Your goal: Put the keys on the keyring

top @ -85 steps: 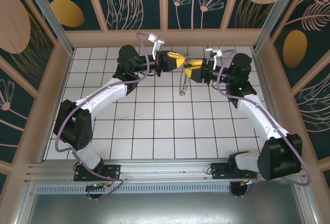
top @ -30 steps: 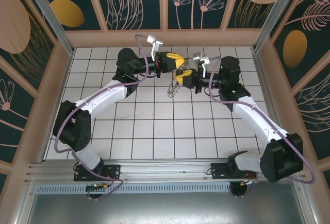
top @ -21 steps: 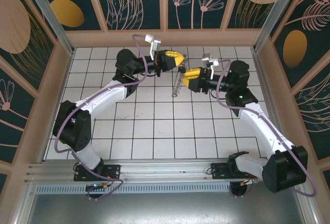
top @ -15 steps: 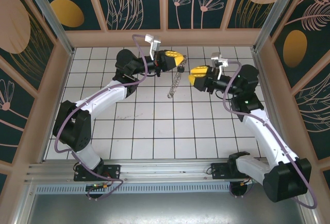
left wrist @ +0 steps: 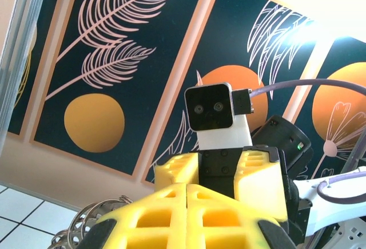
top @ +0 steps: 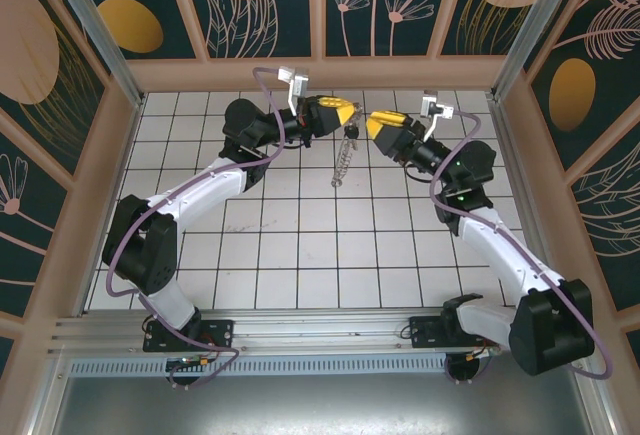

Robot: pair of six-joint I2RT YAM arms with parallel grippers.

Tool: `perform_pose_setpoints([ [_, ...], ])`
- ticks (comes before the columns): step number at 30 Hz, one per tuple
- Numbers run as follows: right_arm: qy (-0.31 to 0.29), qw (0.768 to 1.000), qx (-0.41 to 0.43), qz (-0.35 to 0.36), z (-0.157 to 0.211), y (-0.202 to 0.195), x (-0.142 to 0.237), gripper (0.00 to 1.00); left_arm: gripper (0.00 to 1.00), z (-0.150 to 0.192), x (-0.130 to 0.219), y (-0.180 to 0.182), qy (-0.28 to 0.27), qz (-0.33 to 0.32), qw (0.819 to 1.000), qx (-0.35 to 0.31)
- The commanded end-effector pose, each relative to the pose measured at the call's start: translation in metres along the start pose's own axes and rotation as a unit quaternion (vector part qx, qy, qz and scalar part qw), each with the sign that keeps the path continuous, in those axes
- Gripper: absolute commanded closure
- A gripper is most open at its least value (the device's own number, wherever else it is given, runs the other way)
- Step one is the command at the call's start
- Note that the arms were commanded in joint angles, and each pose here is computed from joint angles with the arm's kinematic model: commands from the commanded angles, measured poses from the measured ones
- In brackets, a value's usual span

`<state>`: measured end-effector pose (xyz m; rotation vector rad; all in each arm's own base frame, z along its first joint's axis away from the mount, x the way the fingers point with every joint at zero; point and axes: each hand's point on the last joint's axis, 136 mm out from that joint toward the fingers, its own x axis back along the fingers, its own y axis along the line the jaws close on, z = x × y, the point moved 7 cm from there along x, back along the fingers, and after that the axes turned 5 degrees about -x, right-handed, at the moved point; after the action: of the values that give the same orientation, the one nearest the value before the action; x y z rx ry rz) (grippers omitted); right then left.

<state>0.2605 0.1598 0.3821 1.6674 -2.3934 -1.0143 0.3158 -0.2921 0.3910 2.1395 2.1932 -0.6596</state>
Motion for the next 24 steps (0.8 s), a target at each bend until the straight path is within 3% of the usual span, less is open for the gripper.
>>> perform_pose_setpoints([
  [1,-0.032,0.999,0.013,-0.037,-0.011,0.016,-0.008,0.61,1.00,-0.020,0.003,-0.015,-0.035,0.016,0.999,-0.027],
  [17,-0.027,0.998,-0.001,-0.052,-0.007,0.006,-0.031,0.70,1.00,-0.019,0.004,-0.017,-0.037,0.021,0.999,-0.025],
  [19,-0.024,0.998,-0.001,-0.053,-0.007,0.005,-0.033,0.78,1.00,-0.018,0.003,-0.016,-0.037,0.022,0.999,-0.024],
  [22,-0.020,0.998,0.001,-0.054,-0.007,0.004,-0.035,0.97,1.00,-0.017,0.002,-0.015,-0.036,0.023,0.999,-0.021],
  [24,-0.018,0.998,0.006,-0.052,-0.008,0.004,-0.035,1.00,1.00,-0.016,0.001,-0.014,-0.036,0.024,0.999,-0.018],
])
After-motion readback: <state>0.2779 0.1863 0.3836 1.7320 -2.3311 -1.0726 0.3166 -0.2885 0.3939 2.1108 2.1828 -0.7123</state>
